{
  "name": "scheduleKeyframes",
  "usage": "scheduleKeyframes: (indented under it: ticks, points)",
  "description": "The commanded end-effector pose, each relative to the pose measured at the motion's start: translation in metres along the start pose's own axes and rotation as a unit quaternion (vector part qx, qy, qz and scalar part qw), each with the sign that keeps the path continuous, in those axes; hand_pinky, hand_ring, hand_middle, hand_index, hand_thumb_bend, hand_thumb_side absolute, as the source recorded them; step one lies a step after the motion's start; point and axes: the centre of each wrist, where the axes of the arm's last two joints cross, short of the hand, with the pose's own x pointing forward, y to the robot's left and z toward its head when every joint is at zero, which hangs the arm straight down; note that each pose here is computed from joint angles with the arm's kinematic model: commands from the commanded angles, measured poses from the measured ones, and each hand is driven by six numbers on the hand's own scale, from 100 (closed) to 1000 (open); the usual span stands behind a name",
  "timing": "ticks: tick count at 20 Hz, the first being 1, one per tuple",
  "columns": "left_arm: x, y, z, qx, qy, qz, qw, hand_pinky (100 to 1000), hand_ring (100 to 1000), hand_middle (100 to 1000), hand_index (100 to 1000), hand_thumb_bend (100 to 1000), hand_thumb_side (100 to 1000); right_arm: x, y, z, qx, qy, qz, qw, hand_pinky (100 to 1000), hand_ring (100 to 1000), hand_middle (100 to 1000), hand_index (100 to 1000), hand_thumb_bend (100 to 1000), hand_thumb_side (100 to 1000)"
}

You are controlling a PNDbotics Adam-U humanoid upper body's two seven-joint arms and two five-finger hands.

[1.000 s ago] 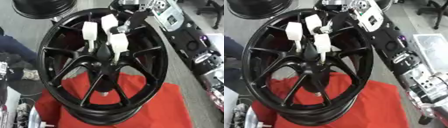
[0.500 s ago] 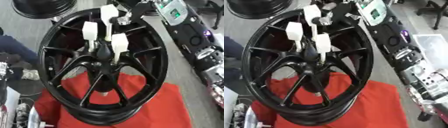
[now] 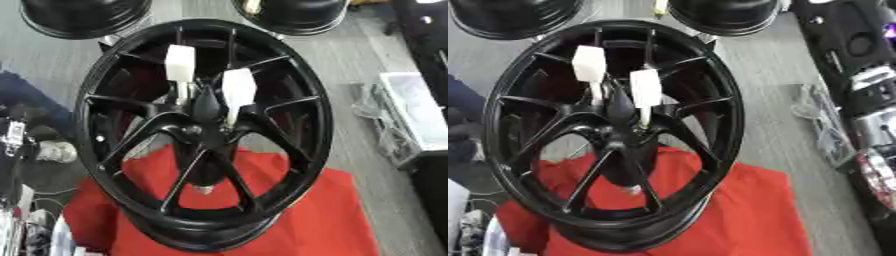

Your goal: Pull the pin out of the wheel hub.

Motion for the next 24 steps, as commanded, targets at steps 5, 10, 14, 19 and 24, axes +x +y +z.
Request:
scheduleKeyframes:
  ticks: [5, 10, 14, 19, 24]
  points:
    - [0.003, 0.011, 0.0, 0.015, -0.003, -0.015, 1.0, 692, 795, 678, 730, 287, 841, -0.01, -0.054, 0.125, -0.186, 0.08, 0.014, 0.979, 773, 748, 637, 564, 263, 315]
    - [0.002, 0.012, 0.001, 0.021, -0.002, -0.014, 1.0, 693, 796, 679, 730, 287, 842, -0.047, -0.017, 0.221, -0.311, 0.206, -0.016, 0.928, 763, 744, 636, 596, 279, 277]
    - [0.003, 0.012, 0.0, 0.025, -0.004, -0.014, 1.0, 692, 796, 680, 729, 285, 842, -0.077, 0.052, 0.287, -0.358, 0.329, -0.038, 0.873, 763, 756, 676, 726, 359, 259]
    - [0.004, 0.013, 0.0, 0.03, -0.005, -0.013, 0.999, 693, 796, 680, 729, 284, 844, -0.091, 0.165, 0.359, -0.41, 0.473, -0.092, 0.774, 847, 886, 872, 915, 588, 368]
    - [0.005, 0.011, -0.002, 0.033, -0.008, -0.008, 0.999, 693, 796, 681, 729, 283, 845, -0.08, 0.258, 0.371, -0.48, 0.512, -0.142, 0.698, 887, 924, 912, 931, 596, 376]
